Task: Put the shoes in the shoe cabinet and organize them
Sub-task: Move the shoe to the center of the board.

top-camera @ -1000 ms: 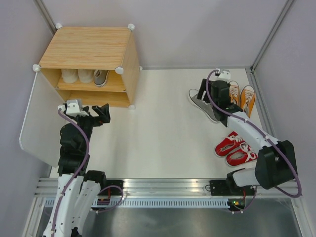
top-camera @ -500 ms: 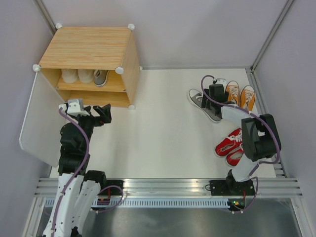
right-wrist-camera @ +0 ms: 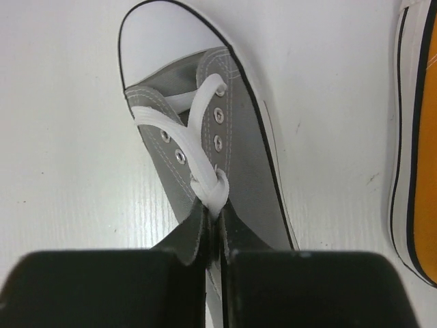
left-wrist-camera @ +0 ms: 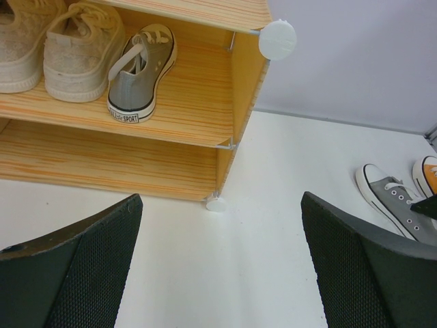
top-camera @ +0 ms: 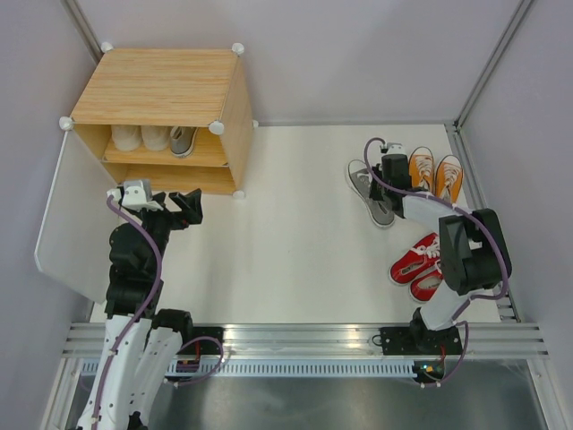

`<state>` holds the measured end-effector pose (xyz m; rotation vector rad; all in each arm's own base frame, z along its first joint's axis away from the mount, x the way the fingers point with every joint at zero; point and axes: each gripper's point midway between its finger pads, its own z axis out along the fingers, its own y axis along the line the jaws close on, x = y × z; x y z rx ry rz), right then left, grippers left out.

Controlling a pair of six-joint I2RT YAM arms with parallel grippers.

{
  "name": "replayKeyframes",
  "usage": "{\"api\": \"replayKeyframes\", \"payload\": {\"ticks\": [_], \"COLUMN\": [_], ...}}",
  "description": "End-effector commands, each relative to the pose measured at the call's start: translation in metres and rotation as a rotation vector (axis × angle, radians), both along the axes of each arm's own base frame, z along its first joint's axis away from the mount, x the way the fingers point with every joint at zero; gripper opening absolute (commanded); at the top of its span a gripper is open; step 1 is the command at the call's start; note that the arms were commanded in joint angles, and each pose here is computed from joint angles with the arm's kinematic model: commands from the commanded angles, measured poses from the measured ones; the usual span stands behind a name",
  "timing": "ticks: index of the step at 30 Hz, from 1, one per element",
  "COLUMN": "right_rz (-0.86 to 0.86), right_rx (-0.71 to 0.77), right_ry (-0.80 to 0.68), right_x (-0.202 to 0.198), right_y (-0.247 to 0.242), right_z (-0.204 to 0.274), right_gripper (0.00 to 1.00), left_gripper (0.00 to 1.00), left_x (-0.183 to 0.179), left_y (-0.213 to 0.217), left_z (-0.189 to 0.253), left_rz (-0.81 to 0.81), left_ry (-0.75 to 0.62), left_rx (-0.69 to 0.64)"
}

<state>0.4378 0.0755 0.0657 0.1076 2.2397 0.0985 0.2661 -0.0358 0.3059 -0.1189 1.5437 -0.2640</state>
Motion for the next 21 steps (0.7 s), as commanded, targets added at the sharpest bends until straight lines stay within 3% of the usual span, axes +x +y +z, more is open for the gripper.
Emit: {"api": "replayKeyframes", "payload": {"ticks": [1,4,11,21], "right_rz": [0.012,-0.008,-0.001,-0.252], "right_rx": [0.099,0.089,0.170,0.450], "right_ry": [-0.026,-0.003,0.006,-0.048], "right_x": [-0.004,-0.016,-0.064,-0.094], "right_y": [0.018,0.033,0.147,0.259], "right_z": [0.022,0.034,0.062,0.062], "right_gripper": [0.01,0.01,0.01,0.01], "left_gripper": [1.00,1.00,0.99,1.00], "left_x": [-0.001,-0.001,0.002,0.006], "left_y": [-0.005,-0.005,-0.009,-0.006], "left_z": [0.010,0.010,0.006,0.000], "left_rz": [-0.020,-0.023,-0.033,-0.006], "left_ry": [-0.041,-0.041,-0.005,0.013], "left_rx": [-0.027,-0.027,-0.076,-0.085]}}
